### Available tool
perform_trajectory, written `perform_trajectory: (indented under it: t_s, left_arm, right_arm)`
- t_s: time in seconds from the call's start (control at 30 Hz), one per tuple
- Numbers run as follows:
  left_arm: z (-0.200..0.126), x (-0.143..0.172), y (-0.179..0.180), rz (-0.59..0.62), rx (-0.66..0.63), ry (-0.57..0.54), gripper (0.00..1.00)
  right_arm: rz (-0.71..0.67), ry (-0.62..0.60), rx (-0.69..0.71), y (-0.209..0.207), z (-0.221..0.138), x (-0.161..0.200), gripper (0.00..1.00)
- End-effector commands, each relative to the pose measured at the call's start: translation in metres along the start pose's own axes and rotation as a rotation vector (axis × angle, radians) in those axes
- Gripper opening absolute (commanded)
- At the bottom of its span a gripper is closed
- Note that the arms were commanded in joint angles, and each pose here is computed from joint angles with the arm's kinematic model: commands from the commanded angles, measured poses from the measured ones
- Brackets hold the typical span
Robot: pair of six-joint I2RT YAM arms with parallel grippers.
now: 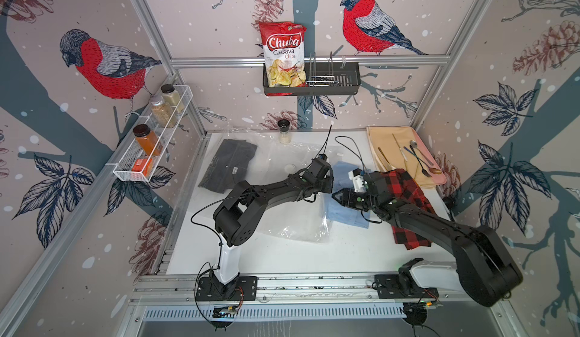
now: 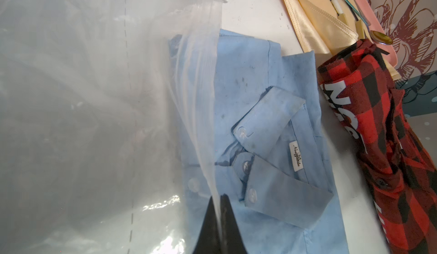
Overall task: Place the folded shirt into the vacuum bag
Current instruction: Place the shirt in the vacuum bag.
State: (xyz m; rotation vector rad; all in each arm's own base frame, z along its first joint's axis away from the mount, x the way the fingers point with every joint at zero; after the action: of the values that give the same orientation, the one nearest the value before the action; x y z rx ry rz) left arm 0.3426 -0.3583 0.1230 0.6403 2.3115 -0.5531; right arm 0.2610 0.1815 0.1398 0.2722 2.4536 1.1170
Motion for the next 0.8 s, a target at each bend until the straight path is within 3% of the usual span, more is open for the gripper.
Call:
perform_trajectory:
  t_s: [0.0,0.27,0.77]
  left_arm:
    - [0.004,0.001,-0.001,0.021,-0.013,0.01,0.0]
    - [0.009,0.003,-0.002,0.071,-0.09,0.046,0.0]
    - [0.008,-0.005,-0.012,0.116,-0.125,0.049,0.0]
  right_arm:
    - [0.022,-0.057,0.088,-0.027,-0.021,-0.014,0.57]
    - [0.155,-0.185,0.208,-0.098,-0.06,-0.058,0.65]
    - [0.276,-0.105,0.252,-0.14,-0.021,-0.048,0.66]
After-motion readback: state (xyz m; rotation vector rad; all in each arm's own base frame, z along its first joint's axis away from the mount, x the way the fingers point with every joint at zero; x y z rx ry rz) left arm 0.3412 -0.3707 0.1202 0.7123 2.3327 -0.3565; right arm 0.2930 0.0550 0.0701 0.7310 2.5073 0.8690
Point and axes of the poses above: each gripper's point midway between its finger pads, its own z axis out along the fingers, its own y axis along the line the jaws close on, x = y × z, the point moved 5 cm from there along -z, back along the fingers, and after that the axes turned 14 degrees about z, right-handed, at the moved point
